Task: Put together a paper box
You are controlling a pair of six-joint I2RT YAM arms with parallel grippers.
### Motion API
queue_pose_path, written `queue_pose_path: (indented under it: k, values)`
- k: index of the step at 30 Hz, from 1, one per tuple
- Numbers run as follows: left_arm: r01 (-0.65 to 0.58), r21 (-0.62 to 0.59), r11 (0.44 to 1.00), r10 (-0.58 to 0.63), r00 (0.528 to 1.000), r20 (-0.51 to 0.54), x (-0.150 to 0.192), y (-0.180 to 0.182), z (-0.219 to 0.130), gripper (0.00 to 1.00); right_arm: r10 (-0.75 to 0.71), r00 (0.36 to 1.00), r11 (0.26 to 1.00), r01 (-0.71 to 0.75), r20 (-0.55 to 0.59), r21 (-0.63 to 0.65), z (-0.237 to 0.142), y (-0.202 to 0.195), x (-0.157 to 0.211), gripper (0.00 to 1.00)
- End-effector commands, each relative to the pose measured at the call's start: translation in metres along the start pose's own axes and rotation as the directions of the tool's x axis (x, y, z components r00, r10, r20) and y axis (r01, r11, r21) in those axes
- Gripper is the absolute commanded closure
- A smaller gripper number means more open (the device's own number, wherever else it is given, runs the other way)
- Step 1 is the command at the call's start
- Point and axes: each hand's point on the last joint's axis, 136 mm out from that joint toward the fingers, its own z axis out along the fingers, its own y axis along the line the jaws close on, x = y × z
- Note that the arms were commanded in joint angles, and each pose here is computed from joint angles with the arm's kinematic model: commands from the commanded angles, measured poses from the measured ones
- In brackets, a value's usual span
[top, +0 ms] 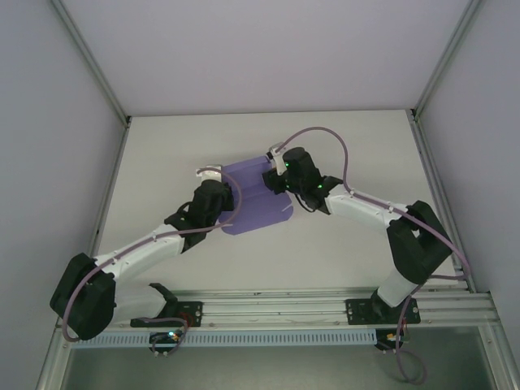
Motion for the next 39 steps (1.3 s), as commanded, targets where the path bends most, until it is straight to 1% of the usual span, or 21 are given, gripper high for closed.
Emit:
queue_pose_path:
  k: [1,2,5,8,10,12,14,16,17,19,21,24,27,28,31,32,34,36,37,38,39]
  values:
    - [0.011,0.018,1.0,-0.012,0.999,0.04,-0.018,-0.011,-0.002,1.0,0.041,0.997,0.978,-0.027,-0.063,0.209,0.006,-0.033,0.014,0.89]
    - [0.011,0.003,1.0,-0.012,0.999,0.037,-0.018,-0.009,-0.001,1.0,0.052,0.996,0.967,-0.032,-0.074,0.252,0.005,-0.039,0.016,0.92]
    - [0.012,-0.011,1.0,-0.012,0.999,0.035,-0.019,-0.009,-0.002,1.0,0.11,0.99,0.899,-0.06,-0.092,0.433,-0.001,-0.069,0.024,0.94]
    - [0.028,-0.026,0.999,-0.027,0.999,0.034,-0.019,-0.008,-0.003,1.0,0.196,0.978,0.759,-0.102,-0.076,0.643,-0.02,-0.105,0.036,0.93]
    - [0.026,-0.037,0.999,-0.024,0.999,0.036,-0.02,-0.008,-0.004,1.0,0.219,0.972,0.703,-0.098,-0.082,0.705,-0.026,-0.115,0.043,0.92]
    - [0.014,-0.046,0.999,-0.012,0.999,0.033,-0.021,-0.008,-0.005,1.0,0.205,0.973,0.674,-0.065,-0.102,0.735,-0.029,-0.12,0.046,0.93]
    - [0.006,-0.066,0.998,-0.004,1.0,0.028,-0.021,-0.006,-0.006,1.0,0.155,0.978,0.642,0.01,-0.142,0.767,-0.034,-0.126,0.044,0.95]
    - [0.002,-0.079,0.997,0.0,1.0,0.028,-0.022,-0.004,-0.008,1.0,0.101,0.975,0.6,0.098,-0.196,0.794,-0.04,-0.133,0.041,0.96]
    - [0.004,-0.082,0.997,-0.001,1.0,0.031,-0.023,-0.003,-0.009,1.0,0.071,0.967,0.571,0.16,-0.243,0.805,-0.044,-0.137,0.043,0.96]
    - [0.006,-0.088,0.996,-0.003,0.999,0.037,-0.024,-0.001,-0.011,1.0,0.003,0.944,0.518,0.28,-0.329,0.808,-0.05,-0.144,0.043,0.96]
    - [0.009,-0.094,0.996,-0.005,0.999,0.043,-0.026,0.001,-0.013,1.0,-0.051,0.912,0.442,0.385,-0.406,0.81,-0.057,-0.151,0.042,0.97]
    - [0.008,-0.104,0.995,-0.003,0.999,0.046,-0.026,0.003,-0.014,1.0,-0.118,0.859,0.345,0.507,-0.499,0.79,-0.062,-0.159,0.04,0.98]
    - [0.006,-0.113,0.994,-0.001,0.999,0.043,-0.026,0.004,-0.015,1.0,-0.157,0.829,0.307,0.558,-0.537,0.771,-0.059,-0.161,0.039,0.98]
    - [0.006,-0.114,0.994,-0.002,0.999,0.042,-0.026,0.004,-0.014,1.0,-0.157,0.83,0.303,0.556,-0.535,0.774,-0.06,-0.161,0.039,0.99]
    - [0.009,-0.106,0.994,-0.004,0.999,0.041,-0.027,0.003,-0.014,1.0,-0.19,0.83,0.324,0.557,-0.524,0.764,-0.052,-0.158,0.038,0.98]
    - [0.007,-0.102,0.995,-0.003,0.999,0.039,-0.026,0.002,-0.014,1.0,-0.181,0.841,0.356,0.539,-0.509,0.764,-0.049,-0.157,0.039,0.97]
    - [0.007,-0.098,0.995,-0.003,0.999,0.038,-0.027,0.001,-0.014,1.0,-0.113,0.892,0.457,0.437,-0.437,0.775,-0.048,-0.153,0.042,0.96]
    - [0.008,-0.098,0.995,-0.004,0.999,0.038,-0.026,0.001,-0.013,1.0,-0.044,0.943,0.603,0.289,-0.331,0.744,-0.038,-0.14,0.043,0.95]
    - [0.008,-0.094,0.996,-0.004,0.999,0.039,-0.026,0.001,-0.013,1.0,-0.024,0.962,0.674,0.218,-0.273,0.706,-0.031,-0.131,0.041,0.94]
    - [0.008,-0.09,0.996,-0.004,0.999,0.04,-0.026,0.0,-0.012,1.0,-0.005,0.978,0.756,0.142,-0.211,0.638,-0.023,-0.117,0.038,0.93]
    - [0.004,-0.085,0.996,-0.001,0.999,0.037,-0.025,-0.002,-0.011,1.0,0.007,0.987,0.822,0.085,-0.159,0.563,-0.017,-0.103,0.034,0.9]
